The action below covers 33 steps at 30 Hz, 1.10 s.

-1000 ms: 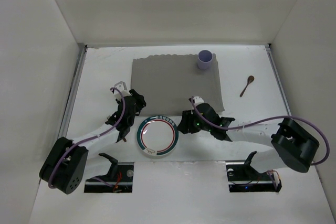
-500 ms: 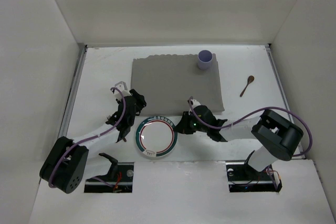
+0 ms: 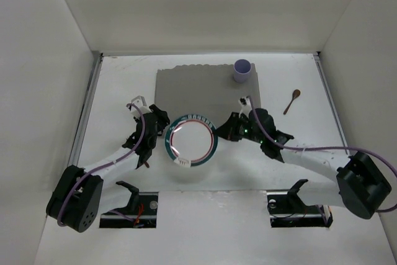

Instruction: Set the dinner table for one person

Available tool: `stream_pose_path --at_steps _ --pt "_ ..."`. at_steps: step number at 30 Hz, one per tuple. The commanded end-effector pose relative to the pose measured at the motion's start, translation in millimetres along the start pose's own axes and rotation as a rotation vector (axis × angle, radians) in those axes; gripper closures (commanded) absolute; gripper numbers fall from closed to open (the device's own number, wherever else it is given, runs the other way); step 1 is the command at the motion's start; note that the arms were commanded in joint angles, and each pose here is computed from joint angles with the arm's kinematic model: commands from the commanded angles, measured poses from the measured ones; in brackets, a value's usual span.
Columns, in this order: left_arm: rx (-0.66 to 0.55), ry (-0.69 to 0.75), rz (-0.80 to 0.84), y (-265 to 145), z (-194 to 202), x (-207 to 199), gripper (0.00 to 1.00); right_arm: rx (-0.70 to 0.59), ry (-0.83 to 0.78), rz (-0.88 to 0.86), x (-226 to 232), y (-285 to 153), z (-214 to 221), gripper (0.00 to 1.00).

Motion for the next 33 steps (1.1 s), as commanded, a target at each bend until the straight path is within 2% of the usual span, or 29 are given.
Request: stream_pose_path --at_steps 1,3,7,13,17,22,26,30,33 --pt "-0.040 -0.034 0.016 0.1 -8.8 -3.6 0.56 -0.184 -0.028 -0.085 39.6 0.2 -77.9 0.93" --pt "-0.042 -0.038 0.028 -1.3 -9.0 -6.9 0.56 -0.264 -0.031 -0.047 31.6 4.8 -114.1 0.93" --pt "-0.043 -0.063 0.031 -2.6 -7.9 -7.1 0.56 -0.420 0.063 0.046 0.6 18.6 -174.2 0.93" --pt "-0.040 -0.067 0.038 -3.7 -6.3 -9.8 0.56 -0.474 0.192 0.079 -29.0 57.4 -224.1 0.94" --pt "-0.045 -0.063 0.040 -5.0 -6.9 -10.7 0.56 -0.460 0.232 0.131 -49.3 80.5 -229.4 0.93" --pt "-0.042 -0.065 0.024 -4.7 -5.6 -7.5 0.56 -0.431 0.244 0.287 -85.3 93.1 -222.0 0.92" --pt "-0.037 -0.066 0.020 -2.6 -4.5 -6.0 0.56 -0.412 0.234 0.359 -100.5 89.7 -210.0 0.83" --pt "-0.042 -0.065 0.028 -3.6 -5.3 -9.2 0.56 -0.329 0.189 0.400 -106.4 91.2 -182.9 0.83" --pt "-0.032 -0.064 0.025 -2.1 -2.8 -8.3 0.56 -0.300 0.172 0.426 -109.8 88.7 -169.7 0.73"
Point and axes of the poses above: each gripper's point midway between its finger pads, its own y axis out along the fingers, its own x axis along the line the jaws close on, z = x × y, the point moved 2 cm from there along -y, back along the fingers, and after that the axes turned 11 degrees about y, right-handed, at the moved point
